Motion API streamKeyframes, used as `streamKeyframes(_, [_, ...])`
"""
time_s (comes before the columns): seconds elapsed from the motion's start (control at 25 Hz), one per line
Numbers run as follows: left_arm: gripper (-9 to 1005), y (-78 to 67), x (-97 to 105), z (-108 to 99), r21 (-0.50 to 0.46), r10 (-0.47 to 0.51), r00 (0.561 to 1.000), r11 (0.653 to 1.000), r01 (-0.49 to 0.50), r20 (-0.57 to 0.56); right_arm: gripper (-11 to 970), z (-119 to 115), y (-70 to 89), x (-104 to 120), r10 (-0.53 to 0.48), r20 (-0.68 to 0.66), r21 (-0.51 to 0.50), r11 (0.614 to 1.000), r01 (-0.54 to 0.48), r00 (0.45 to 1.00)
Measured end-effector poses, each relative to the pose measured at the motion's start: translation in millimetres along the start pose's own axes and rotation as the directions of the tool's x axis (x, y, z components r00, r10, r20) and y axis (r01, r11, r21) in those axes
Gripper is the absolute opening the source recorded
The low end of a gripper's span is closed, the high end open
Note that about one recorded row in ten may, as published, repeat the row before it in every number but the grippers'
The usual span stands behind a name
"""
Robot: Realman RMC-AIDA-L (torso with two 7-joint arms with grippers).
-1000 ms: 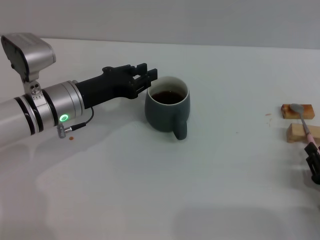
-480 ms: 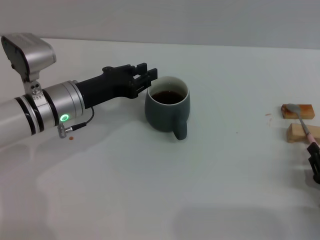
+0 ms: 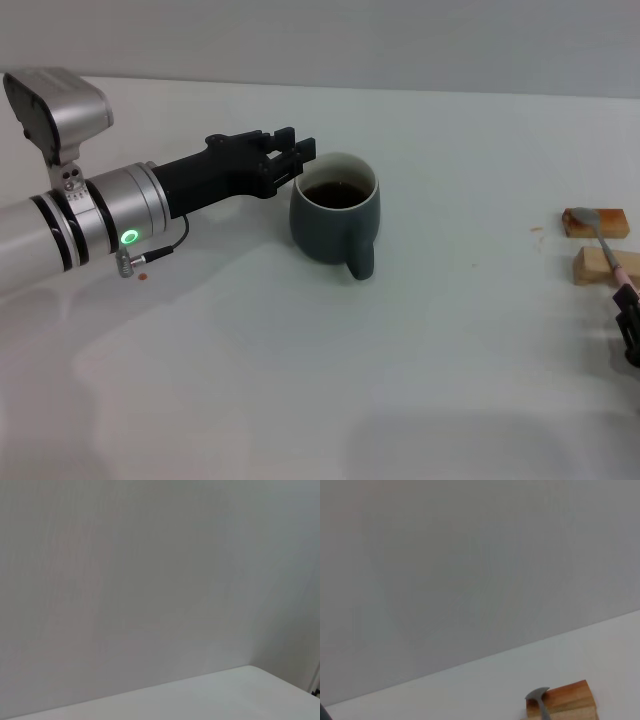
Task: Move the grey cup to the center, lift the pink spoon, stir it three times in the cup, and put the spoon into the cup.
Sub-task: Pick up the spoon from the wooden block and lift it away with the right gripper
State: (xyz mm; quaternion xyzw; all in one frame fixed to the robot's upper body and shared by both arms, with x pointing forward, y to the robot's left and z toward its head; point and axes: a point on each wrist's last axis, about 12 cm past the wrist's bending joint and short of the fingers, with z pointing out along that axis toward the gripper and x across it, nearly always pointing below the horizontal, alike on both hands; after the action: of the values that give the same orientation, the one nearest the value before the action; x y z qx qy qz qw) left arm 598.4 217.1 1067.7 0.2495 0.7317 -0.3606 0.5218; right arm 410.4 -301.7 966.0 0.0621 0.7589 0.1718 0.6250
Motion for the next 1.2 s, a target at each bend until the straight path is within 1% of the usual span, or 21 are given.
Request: streamKeyframes(1.2, [346,-2.8,2.2,1.9,0.004,-0.005,1.0,1.0,0.005,0.001,206,2.5,1.3,1.5,-0.006,-0.016,-0.005,1.0,0.006,1.0])
